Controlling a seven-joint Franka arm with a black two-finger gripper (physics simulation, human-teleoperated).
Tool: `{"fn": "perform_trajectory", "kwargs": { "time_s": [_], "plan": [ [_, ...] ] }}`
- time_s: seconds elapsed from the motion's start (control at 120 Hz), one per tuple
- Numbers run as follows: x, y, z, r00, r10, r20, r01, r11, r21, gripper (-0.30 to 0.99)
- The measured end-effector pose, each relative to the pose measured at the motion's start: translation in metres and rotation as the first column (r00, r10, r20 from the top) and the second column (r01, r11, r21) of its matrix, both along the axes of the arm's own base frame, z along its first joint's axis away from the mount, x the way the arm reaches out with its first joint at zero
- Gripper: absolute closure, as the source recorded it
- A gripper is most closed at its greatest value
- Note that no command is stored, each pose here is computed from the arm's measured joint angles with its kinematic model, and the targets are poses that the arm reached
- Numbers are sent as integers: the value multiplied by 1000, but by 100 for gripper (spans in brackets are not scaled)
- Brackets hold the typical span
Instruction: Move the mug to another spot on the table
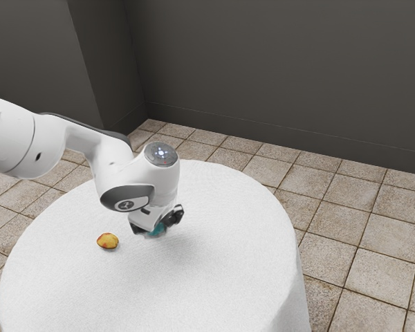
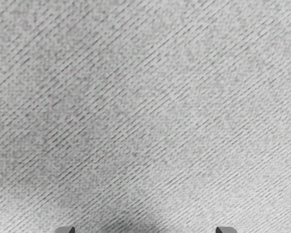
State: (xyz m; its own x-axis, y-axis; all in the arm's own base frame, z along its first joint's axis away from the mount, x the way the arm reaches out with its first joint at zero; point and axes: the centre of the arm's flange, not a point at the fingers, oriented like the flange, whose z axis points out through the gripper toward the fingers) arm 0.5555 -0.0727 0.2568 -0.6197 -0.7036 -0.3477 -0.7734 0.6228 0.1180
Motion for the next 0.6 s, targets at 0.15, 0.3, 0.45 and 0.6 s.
{"fn": "perform_trajectory", "kwargs": {
  "time_s": [0.15,0.3,0.45,0.6],
  "plan": [
    [-3,-1,0,1000,10,-2,-10,1000,0,18],
    [-7,-1,1,1000,21,-4,-21,1000,0,9],
    [-16,0,10,1000,26,7,-26,1000,7,4],
    [-18,-1,23,999,31,29,-31,999,8,2]
  ]
}}
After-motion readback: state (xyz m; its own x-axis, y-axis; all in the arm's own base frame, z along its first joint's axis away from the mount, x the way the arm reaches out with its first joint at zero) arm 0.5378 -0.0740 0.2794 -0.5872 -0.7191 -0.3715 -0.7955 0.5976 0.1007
